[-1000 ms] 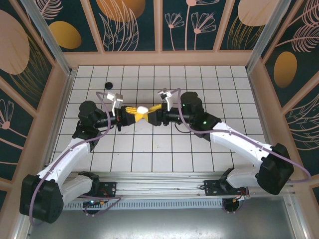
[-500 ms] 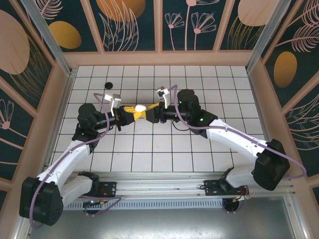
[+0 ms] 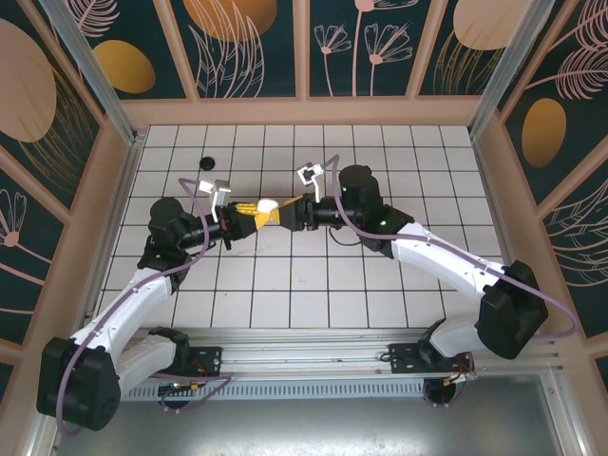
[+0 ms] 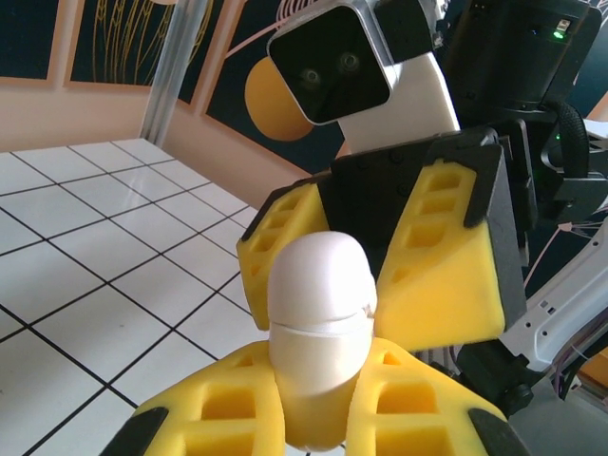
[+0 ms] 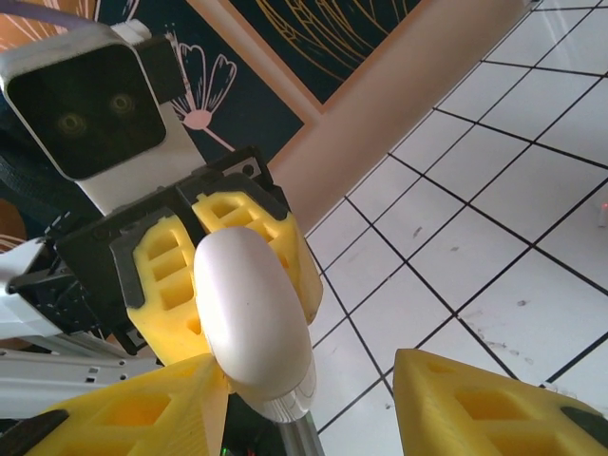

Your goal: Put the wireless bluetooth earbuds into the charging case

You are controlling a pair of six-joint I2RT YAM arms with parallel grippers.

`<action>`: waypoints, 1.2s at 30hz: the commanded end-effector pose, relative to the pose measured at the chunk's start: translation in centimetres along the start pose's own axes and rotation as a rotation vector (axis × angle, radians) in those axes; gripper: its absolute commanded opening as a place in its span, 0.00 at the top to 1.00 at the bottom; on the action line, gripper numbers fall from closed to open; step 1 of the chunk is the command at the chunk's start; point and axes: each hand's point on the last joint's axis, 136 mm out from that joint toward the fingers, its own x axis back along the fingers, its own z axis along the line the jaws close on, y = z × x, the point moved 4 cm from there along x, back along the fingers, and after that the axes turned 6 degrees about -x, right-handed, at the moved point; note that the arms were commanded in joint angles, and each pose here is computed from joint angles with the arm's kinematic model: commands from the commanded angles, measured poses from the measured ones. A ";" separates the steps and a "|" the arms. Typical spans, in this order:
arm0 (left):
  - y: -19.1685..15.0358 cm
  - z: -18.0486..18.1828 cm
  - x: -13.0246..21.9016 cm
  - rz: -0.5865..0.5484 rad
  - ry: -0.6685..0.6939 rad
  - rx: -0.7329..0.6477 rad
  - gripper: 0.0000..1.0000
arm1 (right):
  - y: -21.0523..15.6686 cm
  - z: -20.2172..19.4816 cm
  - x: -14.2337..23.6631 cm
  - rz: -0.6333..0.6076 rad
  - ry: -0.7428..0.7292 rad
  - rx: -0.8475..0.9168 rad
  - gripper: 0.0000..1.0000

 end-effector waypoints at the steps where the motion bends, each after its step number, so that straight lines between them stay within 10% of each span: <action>1: 0.4 -2.7 0.3 0.007 -0.136 -0.084 1.00 | 3.4 -0.7 0.9 -0.135 -0.005 -0.007 0.52; 19: 1.0 -1.9 0.4 -0.021 -0.039 -0.079 1.00 | 3.5 -0.9 1.2 -0.114 -0.038 -0.040 0.52; 36: 1.1 0.7 1.6 -0.012 0.262 -0.083 1.00 | 6.0 -9.1 0.2 -0.146 -0.446 -0.173 0.52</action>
